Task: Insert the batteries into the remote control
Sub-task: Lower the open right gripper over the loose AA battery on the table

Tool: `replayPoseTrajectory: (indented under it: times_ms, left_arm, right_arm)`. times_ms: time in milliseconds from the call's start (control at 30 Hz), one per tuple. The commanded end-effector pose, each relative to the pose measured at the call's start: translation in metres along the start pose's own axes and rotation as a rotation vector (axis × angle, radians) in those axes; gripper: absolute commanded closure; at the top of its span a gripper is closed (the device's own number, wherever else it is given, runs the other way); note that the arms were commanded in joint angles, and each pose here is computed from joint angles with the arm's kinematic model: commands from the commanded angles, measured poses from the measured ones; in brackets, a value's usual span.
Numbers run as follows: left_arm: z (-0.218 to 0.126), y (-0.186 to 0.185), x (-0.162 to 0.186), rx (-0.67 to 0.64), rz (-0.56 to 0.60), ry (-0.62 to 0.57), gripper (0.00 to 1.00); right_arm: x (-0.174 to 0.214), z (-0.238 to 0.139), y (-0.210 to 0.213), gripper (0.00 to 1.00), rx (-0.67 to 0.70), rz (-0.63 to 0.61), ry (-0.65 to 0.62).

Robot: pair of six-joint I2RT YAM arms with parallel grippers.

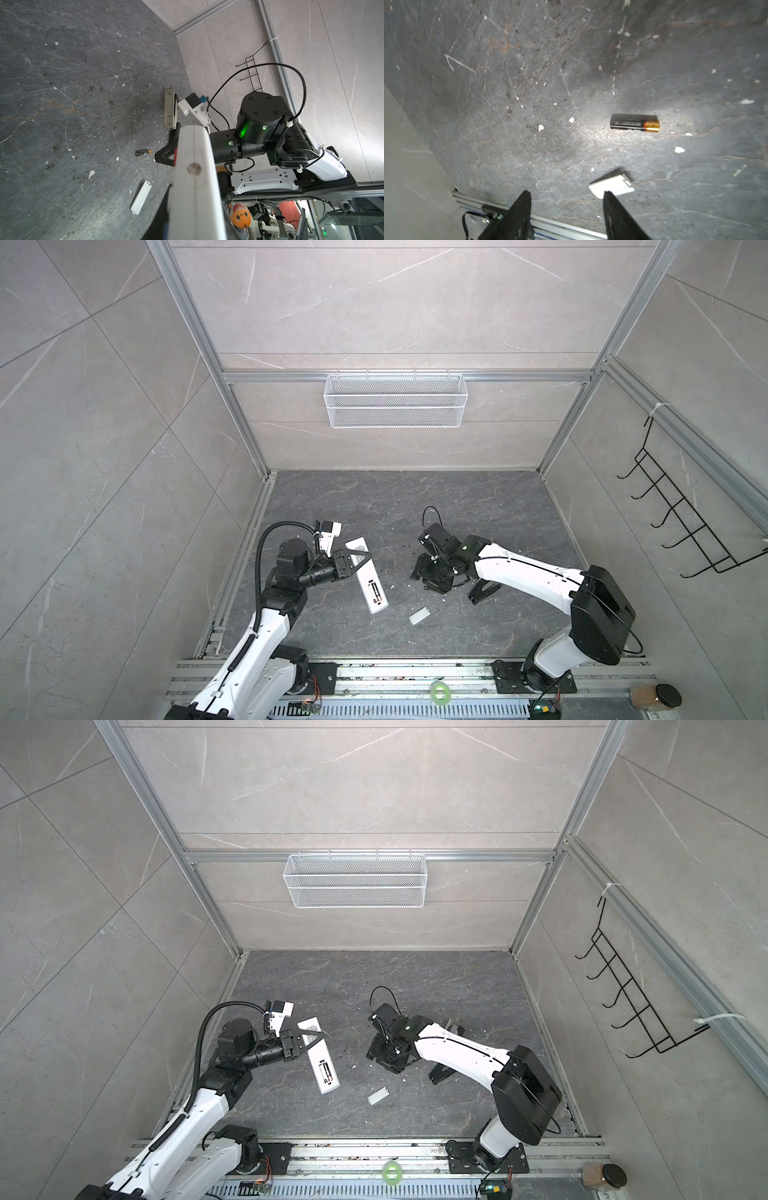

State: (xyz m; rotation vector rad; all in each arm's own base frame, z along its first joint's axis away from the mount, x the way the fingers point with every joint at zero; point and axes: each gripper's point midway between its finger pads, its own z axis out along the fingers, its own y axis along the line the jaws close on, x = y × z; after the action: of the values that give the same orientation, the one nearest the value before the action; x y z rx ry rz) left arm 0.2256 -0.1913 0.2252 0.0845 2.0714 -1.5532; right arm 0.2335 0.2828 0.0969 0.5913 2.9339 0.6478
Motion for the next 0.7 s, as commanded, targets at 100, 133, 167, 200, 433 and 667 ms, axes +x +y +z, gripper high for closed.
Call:
replayPoseTrajectory:
  times_ms: [100,133,167,200,433,667]
  left_arm:
    - [-0.005,-0.024,-0.004,0.069,0.080,-0.017,1.00]
    - [-0.005,-0.025,-0.004,0.072,0.085,-0.019,1.00]
    - [-0.005,-0.025,-0.003,0.072,0.086,-0.018,1.00]
    - [-0.006,-0.026,-0.003,0.073,0.088,-0.020,1.00]
    - [-0.005,-0.030,-0.002,0.079,0.103,-0.016,1.00]
    - [-0.005,-0.031,-0.002,0.078,0.110,-0.014,1.00]
  right_arm:
    - [-0.010,0.007,-0.018,0.43,0.075,0.297,-0.087]
    - [-0.011,0.009,-0.021,0.43,0.087,0.321,-0.092]
    - [-0.011,0.012,-0.022,0.43,0.101,0.335,-0.095]
    - [-0.012,0.015,-0.023,0.43,0.116,0.343,-0.096]
    - [-0.011,0.035,-0.041,0.49,0.231,0.400,-0.094]
    - [-0.012,0.049,-0.056,0.50,0.228,0.481,-0.123]
